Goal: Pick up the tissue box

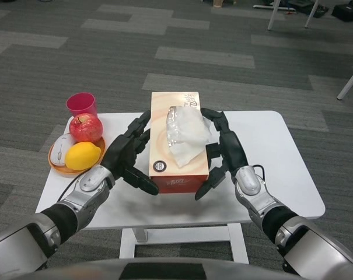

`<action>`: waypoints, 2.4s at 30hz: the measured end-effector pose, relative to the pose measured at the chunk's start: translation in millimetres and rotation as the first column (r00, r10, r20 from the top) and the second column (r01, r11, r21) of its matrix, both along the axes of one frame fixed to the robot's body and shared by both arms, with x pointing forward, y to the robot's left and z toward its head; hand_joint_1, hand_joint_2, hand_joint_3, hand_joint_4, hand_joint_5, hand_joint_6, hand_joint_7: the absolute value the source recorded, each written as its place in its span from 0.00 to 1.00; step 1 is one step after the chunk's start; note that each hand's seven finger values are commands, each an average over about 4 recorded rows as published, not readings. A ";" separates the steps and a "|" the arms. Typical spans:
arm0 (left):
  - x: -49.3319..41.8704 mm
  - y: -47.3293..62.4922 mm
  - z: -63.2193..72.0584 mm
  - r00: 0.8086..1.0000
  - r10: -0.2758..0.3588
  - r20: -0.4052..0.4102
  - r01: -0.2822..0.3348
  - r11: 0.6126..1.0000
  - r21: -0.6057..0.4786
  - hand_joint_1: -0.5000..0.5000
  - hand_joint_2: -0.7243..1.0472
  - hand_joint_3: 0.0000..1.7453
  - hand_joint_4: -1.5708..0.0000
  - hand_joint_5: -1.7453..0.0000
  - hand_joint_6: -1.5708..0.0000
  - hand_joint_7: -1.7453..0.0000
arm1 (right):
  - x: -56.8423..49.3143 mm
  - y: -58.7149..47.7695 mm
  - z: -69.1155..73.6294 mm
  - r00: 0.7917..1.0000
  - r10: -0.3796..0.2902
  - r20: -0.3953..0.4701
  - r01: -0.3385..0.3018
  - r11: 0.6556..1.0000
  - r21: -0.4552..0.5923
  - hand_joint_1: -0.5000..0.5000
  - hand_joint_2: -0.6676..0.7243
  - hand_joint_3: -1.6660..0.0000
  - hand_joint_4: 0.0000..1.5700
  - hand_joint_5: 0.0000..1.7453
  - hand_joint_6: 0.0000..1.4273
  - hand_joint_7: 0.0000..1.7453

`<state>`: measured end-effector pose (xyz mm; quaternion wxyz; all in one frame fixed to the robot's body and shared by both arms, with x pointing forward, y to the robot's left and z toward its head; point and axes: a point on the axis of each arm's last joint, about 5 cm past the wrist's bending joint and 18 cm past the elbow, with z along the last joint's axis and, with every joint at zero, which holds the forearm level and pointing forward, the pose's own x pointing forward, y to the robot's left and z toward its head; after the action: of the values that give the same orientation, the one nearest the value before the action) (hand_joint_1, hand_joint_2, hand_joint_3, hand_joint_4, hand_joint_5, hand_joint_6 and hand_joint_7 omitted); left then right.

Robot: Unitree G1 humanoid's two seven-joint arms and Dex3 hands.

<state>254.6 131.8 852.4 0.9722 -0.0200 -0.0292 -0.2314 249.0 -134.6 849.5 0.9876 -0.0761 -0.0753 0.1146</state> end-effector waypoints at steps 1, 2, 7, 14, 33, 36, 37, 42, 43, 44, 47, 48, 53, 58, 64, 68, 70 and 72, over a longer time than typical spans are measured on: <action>0.0 0.4 0.5 1.000 0.002 0.003 -0.002 1.000 -0.004 1.00 0.45 0.00 1.00 0.76 1.00 0.99 | 0.1 0.2 0.5 1.000 0.000 0.003 0.000 1.000 0.003 0.38 0.64 1.00 0.73 0.78 0.00 0.52; -0.1 0.7 0.9 1.000 0.003 0.005 -0.003 1.000 -0.008 1.00 0.45 0.00 1.00 0.76 1.00 0.99 | 0.3 0.5 1.0 1.000 0.001 0.006 -0.001 1.000 0.005 0.38 0.64 1.00 0.73 0.78 0.00 0.52; -0.4 1.5 2.3 1.000 0.009 0.014 -0.008 1.000 -0.021 1.00 0.45 0.00 1.00 0.76 1.00 0.98 | 0.8 0.9 2.5 1.000 0.003 0.014 -0.003 1.000 0.011 0.38 0.64 1.00 0.71 0.78 0.00 0.52; -1.4 2.6 3.2 1.000 0.014 0.020 -0.014 0.999 -0.035 1.00 0.45 0.00 1.00 0.76 1.00 0.99 | 0.7 1.7 3.9 1.000 0.007 0.022 -0.007 1.000 0.018 0.38 0.64 0.99 0.69 0.78 0.00 0.52; -1.0 2.6 6.4 0.999 0.016 0.037 -0.014 0.998 -0.053 1.00 0.45 0.00 1.00 0.76 1.00 0.97 | 0.0 1.0 6.0 0.999 0.000 0.037 -0.001 0.999 0.037 0.38 0.64 0.99 0.69 0.78 0.00 0.52; -0.8 2.8 7.1 0.999 0.016 0.041 -0.013 0.998 -0.054 1.00 0.45 0.00 1.00 0.76 1.00 0.96 | 0.1 1.2 6.6 0.999 0.001 0.040 -0.002 0.999 0.040 0.38 0.64 1.00 0.69 0.78 0.00 0.52; -0.8 2.8 7.2 0.999 0.015 0.042 -0.013 0.998 -0.054 1.00 0.45 0.00 1.00 0.76 1.00 0.97 | 0.1 1.2 6.7 0.999 0.001 0.041 -0.003 0.999 0.040 0.38 0.64 1.00 0.69 0.78 0.00 0.52; -0.7 3.0 7.6 0.999 0.016 0.044 -0.014 0.998 -0.055 1.00 0.46 0.00 1.00 0.76 1.00 0.98 | 0.2 1.2 7.1 0.999 0.001 0.043 -0.003 0.999 0.041 0.38 0.64 0.98 0.69 0.78 0.00 0.52; -0.7 3.0 7.6 0.999 0.016 0.044 -0.013 0.998 -0.055 1.00 0.46 0.00 1.00 0.76 1.00 0.99 | 0.2 1.2 7.1 0.999 0.001 0.043 -0.003 0.999 0.041 0.38 0.64 0.99 0.69 0.78 0.00 0.52; -0.7 3.0 7.6 0.999 0.016 0.045 -0.013 0.998 -0.055 1.00 0.46 0.00 1.00 0.76 1.00 1.00 | 0.3 1.2 7.2 0.999 0.001 0.044 -0.003 0.999 0.042 0.38 0.64 1.00 0.69 0.78 0.00 0.52; -0.5 2.9 8.1 0.999 0.016 0.047 -0.013 0.998 -0.056 1.00 0.46 0.00 1.00 0.76 1.00 0.98 | 0.4 1.2 7.7 0.999 0.002 0.046 -0.004 0.999 0.043 0.38 0.64 1.00 0.69 0.78 0.00 0.53; -0.5 2.9 8.3 0.999 0.016 0.048 -0.013 0.998 -0.057 1.00 0.48 0.00 1.00 0.76 1.00 0.97 | 0.4 1.2 7.8 0.999 0.002 0.047 -0.004 0.999 0.044 0.38 0.64 1.00 0.68 0.78 0.00 0.53; -0.1 3.0 9.6 0.998 0.016 0.054 -0.013 0.998 -0.061 1.00 0.50 0.00 1.00 0.76 1.00 0.98 | 0.8 1.3 9.0 0.999 0.003 0.053 -0.005 0.999 0.047 0.38 0.64 1.00 0.69 0.78 0.00 0.52; 0.1 3.4 10.3 0.998 0.016 0.058 -0.013 0.998 -0.063 1.00 0.48 0.00 1.00 0.76 1.00 0.96 | 1.0 1.5 9.6 0.998 0.003 0.056 -0.006 0.999 0.049 0.38 0.61 1.00 0.67 0.78 0.00 0.56; 0.3 3.8 10.9 0.998 0.016 0.061 -0.013 0.998 -0.063 1.00 0.50 0.00 1.00 0.76 1.00 0.97 | 1.1 1.7 10.1 0.998 0.003 0.059 -0.006 0.999 0.051 0.38 0.62 1.00 0.67 0.82 0.00 0.56; 0.5 4.3 11.4 0.998 0.017 0.064 -0.012 0.998 -0.063 1.00 0.50 0.00 1.00 0.76 1.00 0.97 | 1.3 2.0 10.7 0.998 0.005 0.062 -0.008 0.999 0.053 0.40 0.60 1.00 0.67 0.82 0.00 0.56; 0.6 4.7 11.8 0.998 0.016 0.065 -0.012 0.998 -0.063 1.00 0.50 0.00 1.00 0.76 1.00 0.98 | 1.3 2.2 11.0 0.998 0.005 0.063 -0.009 0.998 0.054 0.41 0.59 1.00 0.66 0.83 0.00 0.56; 0.7 5.1 12.0 0.998 0.016 0.067 -0.012 0.998 -0.062 1.00 0.50 0.00 1.00 0.76 1.00 1.00 | 1.4 2.4 11.2 0.998 0.006 0.065 -0.010 0.998 0.056 0.40 0.59 1.00 0.65 0.83 0.00 0.56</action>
<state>255.3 136.9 864.4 0.9712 -0.0418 -0.0691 -0.2241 250.4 -132.2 860.8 0.9859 -0.0519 -0.1107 0.1139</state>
